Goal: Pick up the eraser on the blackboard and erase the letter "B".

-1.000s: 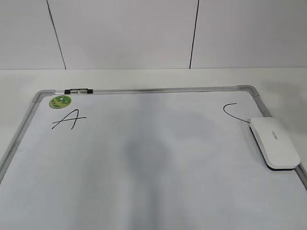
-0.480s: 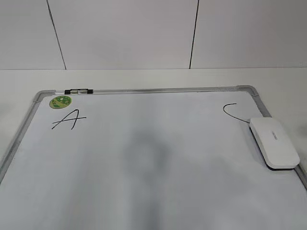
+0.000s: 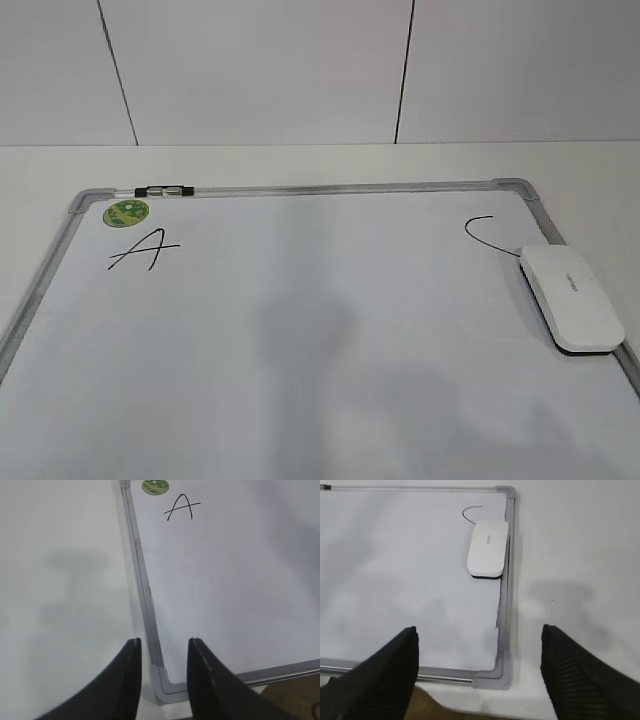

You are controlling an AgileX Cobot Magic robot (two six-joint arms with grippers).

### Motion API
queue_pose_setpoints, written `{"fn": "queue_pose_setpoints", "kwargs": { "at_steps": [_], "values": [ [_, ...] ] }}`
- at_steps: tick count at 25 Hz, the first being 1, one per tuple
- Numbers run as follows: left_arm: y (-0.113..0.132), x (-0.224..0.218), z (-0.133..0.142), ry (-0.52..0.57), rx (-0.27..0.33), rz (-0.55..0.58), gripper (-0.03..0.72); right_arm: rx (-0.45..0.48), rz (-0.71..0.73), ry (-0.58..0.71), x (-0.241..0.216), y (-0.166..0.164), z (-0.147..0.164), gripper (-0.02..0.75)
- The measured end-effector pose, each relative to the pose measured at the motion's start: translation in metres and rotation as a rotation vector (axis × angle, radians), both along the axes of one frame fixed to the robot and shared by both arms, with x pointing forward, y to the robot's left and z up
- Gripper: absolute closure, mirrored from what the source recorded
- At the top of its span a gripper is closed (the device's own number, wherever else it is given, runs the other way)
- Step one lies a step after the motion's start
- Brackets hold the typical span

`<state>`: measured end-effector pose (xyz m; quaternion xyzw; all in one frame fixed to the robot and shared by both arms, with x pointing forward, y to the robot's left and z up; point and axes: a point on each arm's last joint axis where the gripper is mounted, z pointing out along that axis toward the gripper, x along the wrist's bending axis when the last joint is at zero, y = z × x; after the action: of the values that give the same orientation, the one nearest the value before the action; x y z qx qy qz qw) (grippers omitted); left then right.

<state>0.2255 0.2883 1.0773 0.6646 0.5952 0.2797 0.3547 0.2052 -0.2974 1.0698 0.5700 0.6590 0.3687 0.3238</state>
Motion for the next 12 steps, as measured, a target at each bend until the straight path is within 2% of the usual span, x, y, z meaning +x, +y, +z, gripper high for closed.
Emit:
{"fn": "queue_pose_setpoints", "kwargs": {
  "at_steps": [3,6,12],
  "values": [
    [0.002,-0.01,-0.017,-0.033,0.016,0.009,0.452,-0.007,-0.001,0.059,0.007,0.0,-0.016,0.153],
    [0.003,-0.007,-0.02,-0.035,0.023,0.017,0.452,-0.011,-0.002,0.086,0.01,0.001,-0.023,0.153],
    [0.004,0.004,-0.022,-0.115,0.027,0.038,0.452,-0.016,-0.011,0.043,0.015,0.0,-0.022,0.153]
  ]
}}
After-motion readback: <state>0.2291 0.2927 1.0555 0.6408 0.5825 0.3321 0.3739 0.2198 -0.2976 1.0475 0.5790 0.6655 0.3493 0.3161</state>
